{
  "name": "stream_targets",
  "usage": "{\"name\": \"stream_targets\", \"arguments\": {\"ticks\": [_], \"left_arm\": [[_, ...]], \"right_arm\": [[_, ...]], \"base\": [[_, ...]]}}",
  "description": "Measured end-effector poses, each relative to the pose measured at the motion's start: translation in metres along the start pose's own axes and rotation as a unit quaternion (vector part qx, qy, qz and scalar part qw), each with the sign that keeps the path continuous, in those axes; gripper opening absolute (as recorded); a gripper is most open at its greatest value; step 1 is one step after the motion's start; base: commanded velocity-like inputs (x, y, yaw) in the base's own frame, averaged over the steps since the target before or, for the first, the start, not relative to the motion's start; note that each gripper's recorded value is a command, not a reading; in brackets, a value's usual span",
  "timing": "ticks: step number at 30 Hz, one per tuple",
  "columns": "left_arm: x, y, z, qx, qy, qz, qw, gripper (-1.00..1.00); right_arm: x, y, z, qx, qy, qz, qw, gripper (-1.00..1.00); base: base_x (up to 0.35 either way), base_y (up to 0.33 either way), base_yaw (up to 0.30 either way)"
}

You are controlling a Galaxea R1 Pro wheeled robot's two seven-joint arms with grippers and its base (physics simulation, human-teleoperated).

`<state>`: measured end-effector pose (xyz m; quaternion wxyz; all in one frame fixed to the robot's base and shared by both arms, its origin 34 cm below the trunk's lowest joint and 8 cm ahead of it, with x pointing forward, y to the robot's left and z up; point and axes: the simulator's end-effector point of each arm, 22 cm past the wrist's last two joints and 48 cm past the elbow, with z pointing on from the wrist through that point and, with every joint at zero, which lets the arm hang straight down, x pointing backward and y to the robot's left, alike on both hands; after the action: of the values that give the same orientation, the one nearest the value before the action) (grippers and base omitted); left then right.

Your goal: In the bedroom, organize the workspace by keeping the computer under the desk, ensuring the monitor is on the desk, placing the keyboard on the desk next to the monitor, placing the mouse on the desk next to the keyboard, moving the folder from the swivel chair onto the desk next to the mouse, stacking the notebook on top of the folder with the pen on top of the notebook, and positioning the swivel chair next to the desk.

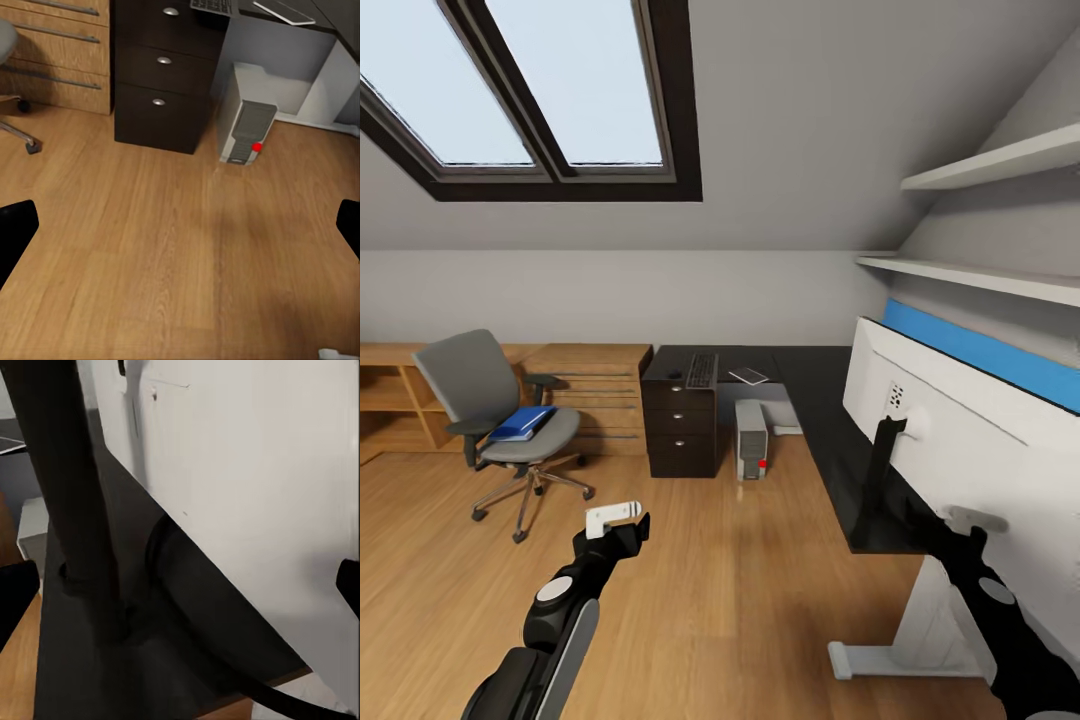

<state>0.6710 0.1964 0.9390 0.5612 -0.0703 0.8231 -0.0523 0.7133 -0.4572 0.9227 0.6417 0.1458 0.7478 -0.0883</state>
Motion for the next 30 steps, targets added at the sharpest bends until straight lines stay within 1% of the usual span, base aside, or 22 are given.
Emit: {"name": "stream_targets", "arguments": {"ticks": [4,8,9,11,17,22,27,30], "left_arm": [[0.0,0.0,0.0,0.0,0.0,0.0,1.0,1.0],[0.007,-0.015,0.0,0.014,0.006,0.011,0.9998,1.0],[0.011,-0.023,-0.001,0.021,0.01,0.017,0.9996,1.0],[0.013,-0.026,-0.001,0.024,0.011,0.019,0.9995,1.0],[0.015,-0.03,-0.001,0.028,0.013,0.022,0.9993,1.0],[0.015,-0.032,-0.001,0.031,0.013,0.023,0.9992,1.0],[0.016,-0.032,-0.001,0.031,0.015,0.023,0.9992,1.0],[0.023,-0.032,0.0,0.03,0.021,0.025,0.999,1.0]], "right_arm": [[0.002,-0.006,0.0,0.006,0.006,0.004,1.0,1.0],[0.003,-0.006,0.0,0.007,0.009,0.005,0.9999,1.0],[0.003,-0.007,0.0,0.008,0.009,0.005,0.9999,1.0],[0.003,-0.007,0.0,0.008,0.009,0.005,0.9999,1.0],[0.003,-0.008,0.0,0.008,0.01,0.003,0.9999,1.0],[0.003,-0.008,0.0,0.008,0.01,0.003,0.9999,1.0],[0.003,-0.008,0.0,0.008,0.01,0.003,0.9999,1.0],[0.003,-0.008,0.0,0.009,0.009,0.003,0.9999,1.0]], "base": [[0.0,-0.29,0.0],[0.0,-0.305,0.0],[0.0,-0.303,0.0],[0.0,-0.297,0.0],[0.0,-0.27,0.0],[0.007,-0.194,0.0],[0.109,-0.169,0.0],[0.156,-0.167,0.0]]}}
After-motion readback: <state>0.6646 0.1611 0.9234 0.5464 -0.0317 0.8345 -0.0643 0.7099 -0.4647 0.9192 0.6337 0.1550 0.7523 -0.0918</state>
